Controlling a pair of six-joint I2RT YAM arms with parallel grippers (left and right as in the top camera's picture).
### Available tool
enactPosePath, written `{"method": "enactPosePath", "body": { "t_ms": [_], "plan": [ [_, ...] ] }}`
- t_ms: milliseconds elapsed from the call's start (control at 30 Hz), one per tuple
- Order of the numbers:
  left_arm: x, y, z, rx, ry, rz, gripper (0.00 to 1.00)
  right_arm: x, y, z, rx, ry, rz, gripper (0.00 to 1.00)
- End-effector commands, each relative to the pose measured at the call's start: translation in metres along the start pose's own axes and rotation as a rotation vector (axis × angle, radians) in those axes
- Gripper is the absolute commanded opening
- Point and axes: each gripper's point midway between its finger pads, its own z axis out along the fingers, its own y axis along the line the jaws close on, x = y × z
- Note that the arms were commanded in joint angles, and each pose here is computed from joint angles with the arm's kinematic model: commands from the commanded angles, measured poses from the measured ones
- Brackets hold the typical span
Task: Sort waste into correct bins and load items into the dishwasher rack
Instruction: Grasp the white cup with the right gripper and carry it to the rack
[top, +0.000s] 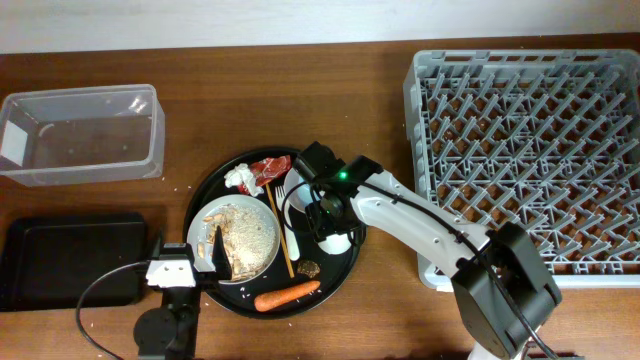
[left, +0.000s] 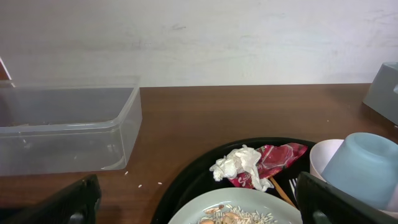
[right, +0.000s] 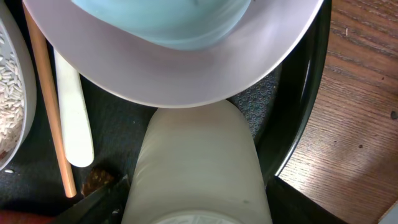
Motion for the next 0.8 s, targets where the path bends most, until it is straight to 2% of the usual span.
{"method": "enactPosePath", "body": {
  "t_ms": [0,133,300,467,567,633,667,733,767],
  "plan": [
    [0.001,0.000,0.000,-0.002,0.000,0.016,0.99,-0.002,0.004,-0.001,-0.002,-0.003,0.006,0.68],
    [0.001,0.000,0.000,-0.002,0.000,0.016,0.99,-0.003,0.006,-0.012,-0.023,-0.023,0.005,0.68],
    [0.001,0.000,0.000,-0.002,0.000,0.016,0.99,-0.014,0.011,-0.079,-0.075,-0.141,0.003,0.66],
    [0.001,0.000,0.000,-0.002,0.000,0.016,0.99,-0.016,-0.001,-0.123,-0.091,-0.223,0.028,0.65],
    [0.001,0.000,0.000,-0.002,0.000,0.016,0.99,-0.025,-0.061,-0.153,-0.065,-0.290,0.141,0.65],
    [0.001,0.000,0.000,-0.002,0.000,0.016,0.99,-0.028,-0.138,-0.175,-0.007,-0.354,0.283,0.66],
    [0.001,0.000,0.000,-0.002,0.000,0.016,0.99,-0.027,-0.161,-0.179,0.012,-0.369,0.334,0.66],
    [0.001,0.000,0.000,-0.002,0.000,0.016,0.99,-0.018,-0.223,-0.190,0.065,-0.402,0.499,0.65],
    [0.001,0.000,0.000,-0.002,0.000,0.016,0.99,-0.007,-0.271,-0.196,0.108,-0.426,0.627,0.66]
  ]
}}
